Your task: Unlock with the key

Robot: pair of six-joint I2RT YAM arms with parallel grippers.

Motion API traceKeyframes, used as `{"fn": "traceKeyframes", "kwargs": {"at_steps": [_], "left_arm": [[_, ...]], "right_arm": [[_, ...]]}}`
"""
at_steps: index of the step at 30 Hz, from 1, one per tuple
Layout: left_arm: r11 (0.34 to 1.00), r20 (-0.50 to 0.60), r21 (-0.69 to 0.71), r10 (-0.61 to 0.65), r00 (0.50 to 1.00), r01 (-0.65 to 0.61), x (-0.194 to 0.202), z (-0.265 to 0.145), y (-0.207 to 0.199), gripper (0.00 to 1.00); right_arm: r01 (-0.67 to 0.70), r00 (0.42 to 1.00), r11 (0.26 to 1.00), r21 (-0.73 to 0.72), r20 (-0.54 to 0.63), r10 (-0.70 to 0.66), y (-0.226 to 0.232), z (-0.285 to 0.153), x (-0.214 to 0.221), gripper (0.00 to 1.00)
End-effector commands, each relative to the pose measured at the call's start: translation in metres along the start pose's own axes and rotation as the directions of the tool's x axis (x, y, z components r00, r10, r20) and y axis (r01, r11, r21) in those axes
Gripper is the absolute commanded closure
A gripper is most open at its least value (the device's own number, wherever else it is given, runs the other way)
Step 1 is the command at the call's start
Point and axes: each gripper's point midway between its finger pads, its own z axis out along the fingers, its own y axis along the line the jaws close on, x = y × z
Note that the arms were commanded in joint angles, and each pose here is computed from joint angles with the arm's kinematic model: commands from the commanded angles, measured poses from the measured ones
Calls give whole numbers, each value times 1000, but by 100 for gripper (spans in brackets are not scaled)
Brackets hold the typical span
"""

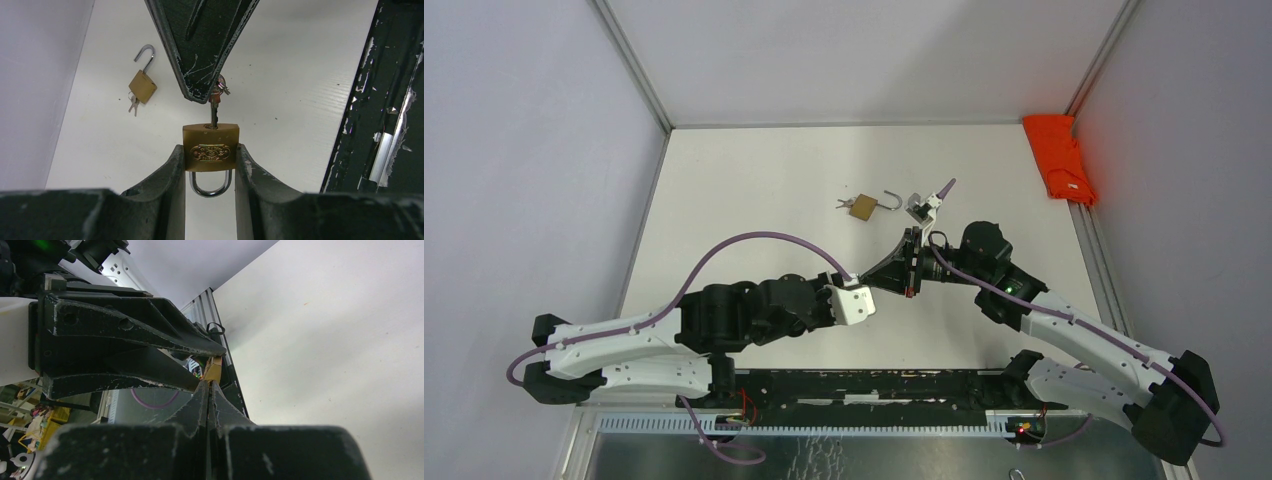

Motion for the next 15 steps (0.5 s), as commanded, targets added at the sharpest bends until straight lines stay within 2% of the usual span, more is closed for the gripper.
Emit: {"fn": "traceKeyframes", "kwargs": {"at_steps": [1, 7, 15], "left_arm": [[997, 118, -22, -71, 991, 74, -34, -12, 12, 98], [992, 115, -78, -88, 989, 98, -33, -8, 20, 98], [994, 112, -58, -89, 990, 96, -33, -3, 14, 98]], "right_arm": [[33, 999, 999, -14, 36, -33, 9, 3, -17, 100], [17, 999, 1000, -7, 46, -16, 7, 3, -15, 100], [19, 997, 1000, 17, 73, -20, 5, 2, -21, 100]]}}
